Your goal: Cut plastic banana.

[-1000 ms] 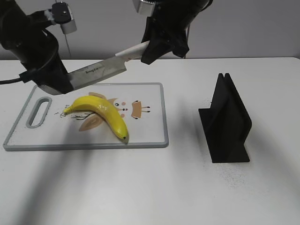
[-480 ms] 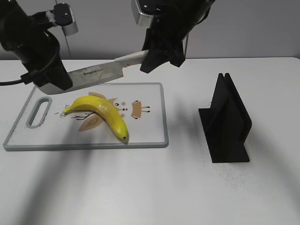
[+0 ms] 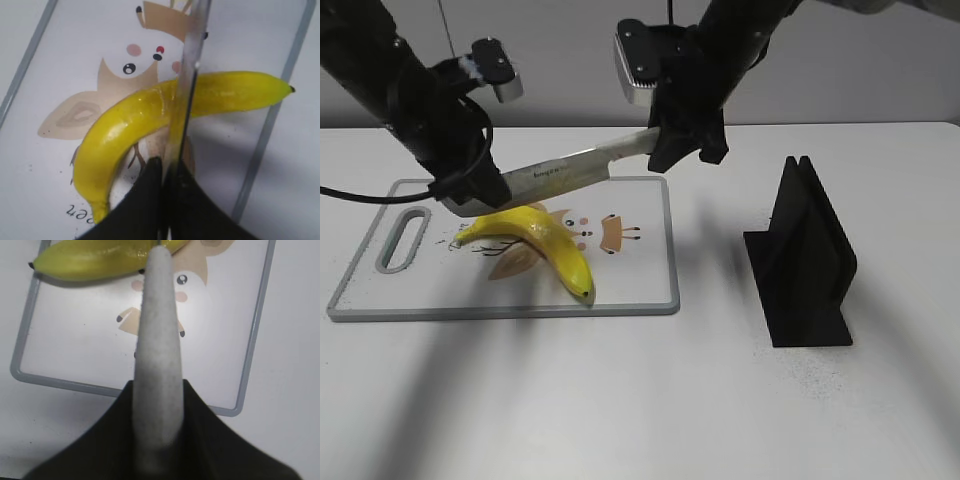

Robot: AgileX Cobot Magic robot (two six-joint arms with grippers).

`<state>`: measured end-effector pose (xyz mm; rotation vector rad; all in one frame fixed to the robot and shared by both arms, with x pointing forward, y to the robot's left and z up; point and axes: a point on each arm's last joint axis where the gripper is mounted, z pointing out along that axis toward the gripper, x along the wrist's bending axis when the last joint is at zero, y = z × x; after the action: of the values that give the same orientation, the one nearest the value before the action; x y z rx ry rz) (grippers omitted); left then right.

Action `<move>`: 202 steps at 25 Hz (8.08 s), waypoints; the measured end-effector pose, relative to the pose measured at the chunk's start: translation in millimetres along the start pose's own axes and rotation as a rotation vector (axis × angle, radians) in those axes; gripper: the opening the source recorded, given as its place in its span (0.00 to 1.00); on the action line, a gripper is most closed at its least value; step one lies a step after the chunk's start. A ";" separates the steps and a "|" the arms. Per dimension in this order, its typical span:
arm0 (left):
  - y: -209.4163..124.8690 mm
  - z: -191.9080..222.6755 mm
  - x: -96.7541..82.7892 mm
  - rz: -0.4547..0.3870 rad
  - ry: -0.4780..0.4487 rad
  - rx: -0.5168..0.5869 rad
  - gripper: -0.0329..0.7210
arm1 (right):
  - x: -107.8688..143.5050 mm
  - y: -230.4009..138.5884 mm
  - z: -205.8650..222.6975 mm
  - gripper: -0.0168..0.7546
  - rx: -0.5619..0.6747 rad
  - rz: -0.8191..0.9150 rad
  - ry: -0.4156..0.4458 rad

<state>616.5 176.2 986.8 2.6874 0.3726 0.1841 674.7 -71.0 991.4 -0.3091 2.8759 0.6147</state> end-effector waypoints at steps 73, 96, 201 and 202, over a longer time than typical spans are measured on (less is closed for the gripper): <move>-84.5 -175.0 -190.7 -0.817 0.241 0.029 0.82 | 67.3 20.6 -151.4 0.24 0.039 1.133 -0.193; -167.4 -168.3 -336.0 -0.671 0.608 -0.437 0.80 | 234.8 -13.7 -189.5 0.24 0.010 1.515 -0.248; -165.3 -165.7 -329.4 -0.664 0.644 -0.494 0.81 | 446.3 -75.4 -213.3 0.71 -0.443 1.066 -0.786; -165.2 -165.7 -329.4 -0.664 0.643 -0.496 0.81 | 447.3 -75.5 -213.5 0.71 -0.448 1.063 -0.790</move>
<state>233.1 290.8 1043.0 1.8403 1.1973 0.8115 233.9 -301.2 1055.1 1.1961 1.9009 1.1711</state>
